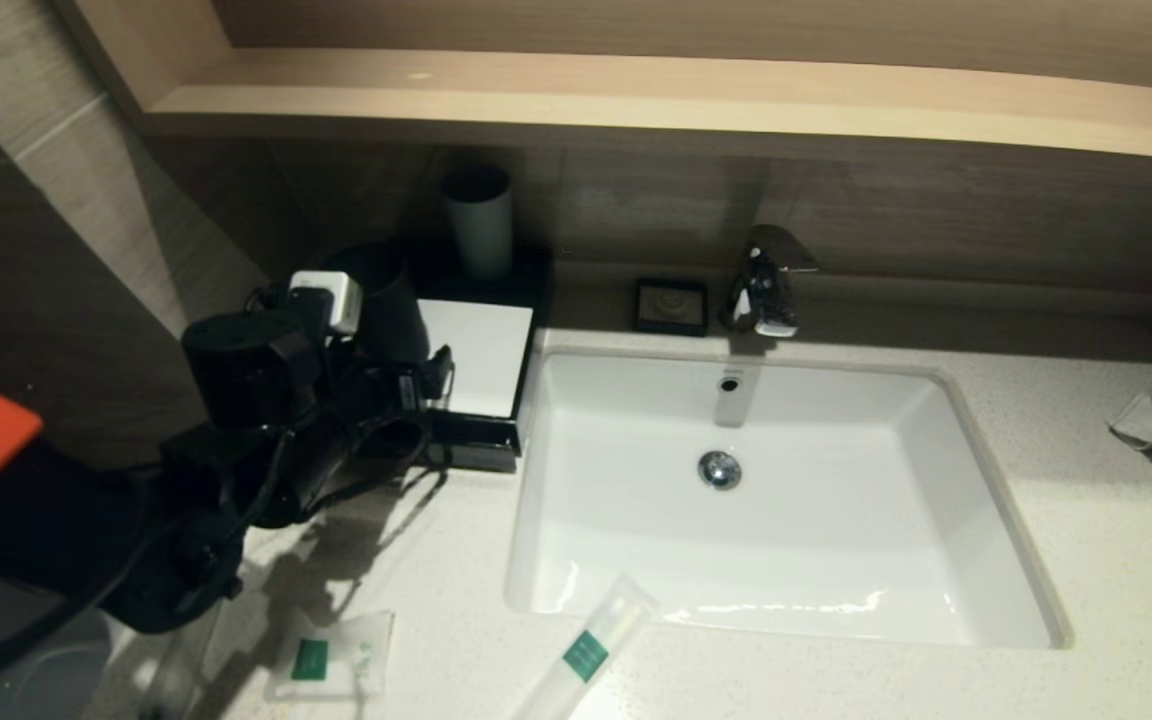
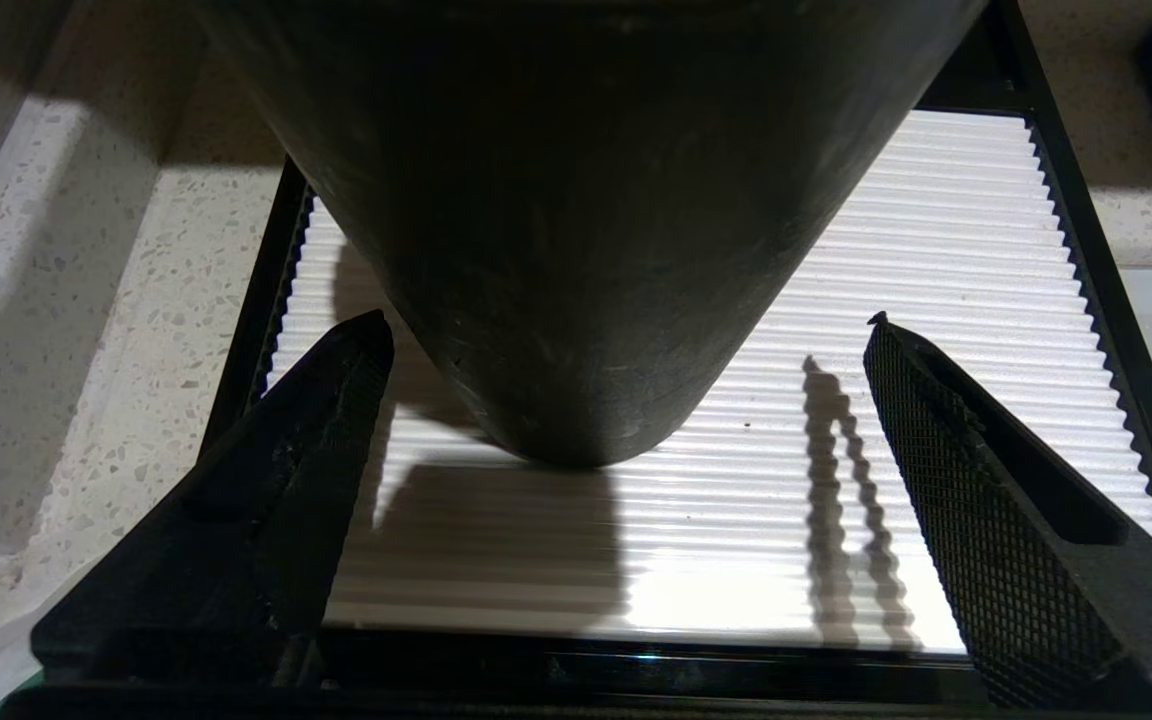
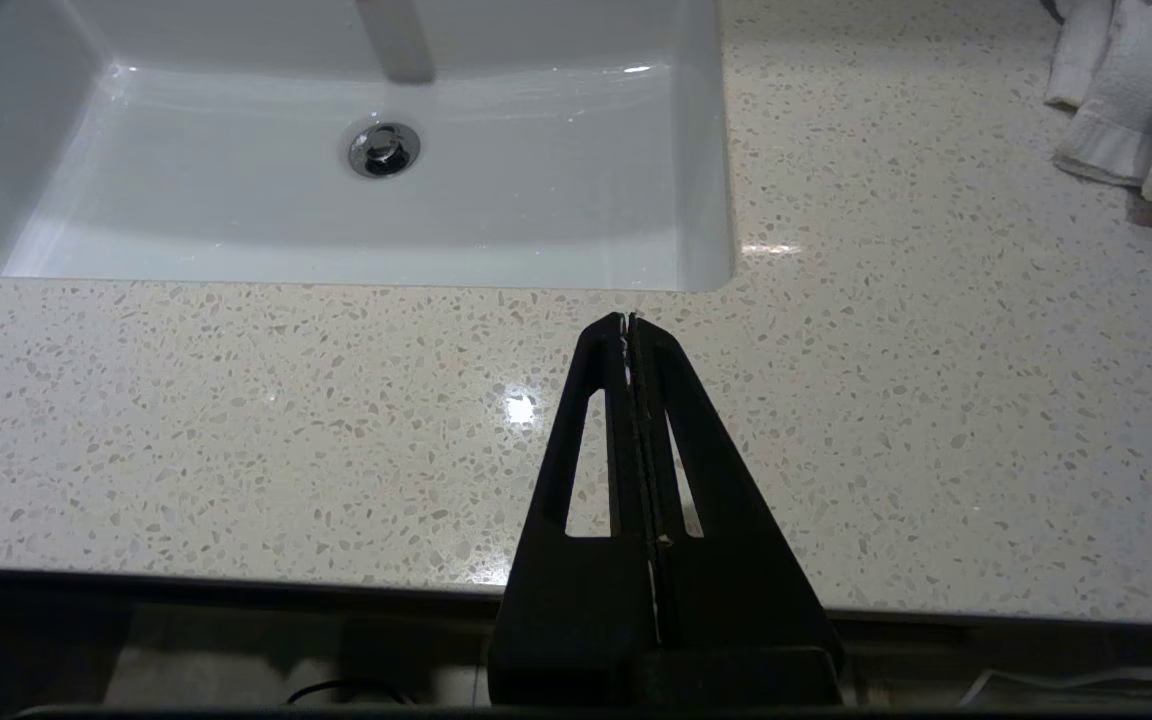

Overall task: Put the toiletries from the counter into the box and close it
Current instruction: Pick up the cup

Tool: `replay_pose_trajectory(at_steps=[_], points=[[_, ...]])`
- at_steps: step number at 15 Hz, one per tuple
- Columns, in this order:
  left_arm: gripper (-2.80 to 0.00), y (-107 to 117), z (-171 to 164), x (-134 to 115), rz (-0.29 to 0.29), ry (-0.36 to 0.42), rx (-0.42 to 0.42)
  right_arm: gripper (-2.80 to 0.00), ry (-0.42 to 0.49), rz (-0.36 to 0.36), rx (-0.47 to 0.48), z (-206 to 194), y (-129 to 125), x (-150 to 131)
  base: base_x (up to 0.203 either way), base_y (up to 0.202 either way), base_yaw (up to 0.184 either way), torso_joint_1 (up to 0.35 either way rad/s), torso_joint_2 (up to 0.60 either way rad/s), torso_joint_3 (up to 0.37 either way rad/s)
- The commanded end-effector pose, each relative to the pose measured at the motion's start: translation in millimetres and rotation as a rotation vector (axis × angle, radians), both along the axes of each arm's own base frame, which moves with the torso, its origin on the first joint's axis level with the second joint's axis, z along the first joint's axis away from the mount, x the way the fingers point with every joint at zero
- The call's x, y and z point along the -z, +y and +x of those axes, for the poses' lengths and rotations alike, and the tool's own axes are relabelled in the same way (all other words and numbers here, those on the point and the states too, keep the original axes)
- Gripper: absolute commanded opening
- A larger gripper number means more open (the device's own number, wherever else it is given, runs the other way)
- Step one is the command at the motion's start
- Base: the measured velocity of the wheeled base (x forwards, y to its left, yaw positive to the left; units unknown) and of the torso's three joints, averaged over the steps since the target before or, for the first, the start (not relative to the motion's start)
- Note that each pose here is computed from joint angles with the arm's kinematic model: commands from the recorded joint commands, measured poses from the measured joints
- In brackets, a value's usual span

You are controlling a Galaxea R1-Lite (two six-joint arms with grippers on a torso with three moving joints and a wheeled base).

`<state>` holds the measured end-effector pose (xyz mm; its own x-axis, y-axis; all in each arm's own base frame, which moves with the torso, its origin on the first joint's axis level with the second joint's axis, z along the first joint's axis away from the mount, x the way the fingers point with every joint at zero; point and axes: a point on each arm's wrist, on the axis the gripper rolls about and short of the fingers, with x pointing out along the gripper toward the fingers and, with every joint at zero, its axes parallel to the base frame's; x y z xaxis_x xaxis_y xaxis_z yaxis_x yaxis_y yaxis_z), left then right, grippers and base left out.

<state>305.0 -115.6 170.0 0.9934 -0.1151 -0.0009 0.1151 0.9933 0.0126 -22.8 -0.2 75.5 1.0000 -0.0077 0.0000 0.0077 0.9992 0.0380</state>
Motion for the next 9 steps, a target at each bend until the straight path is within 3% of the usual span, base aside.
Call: replay_pose_trajectory(at_steps=[1, 4, 9], points=[[0.0, -0.3, 2.2, 1.4, -0.002, -0.004, -0.003, -2.8, 0.0, 0.0, 0.0, 0.0, 0.0, 0.0, 0.0, 0.0, 0.0, 0.0, 0.0, 0.0], [0.0, -0.9, 4.3, -1.8, 0.002, -0.043, -0.012, -2.8, 0.002, 0.0, 0.0, 0.1, 0.0, 0.0, 0.0, 0.0, 0.0, 0.0, 0.0, 0.0], [0.0, -1.9, 6.8, 2.4, 0.008, -0.038, -0.016, -2.8, 0.002, 0.0, 0.0, 0.1, 0.0, 0.0, 0.0, 0.0, 0.0, 0.0, 0.0, 0.0]])
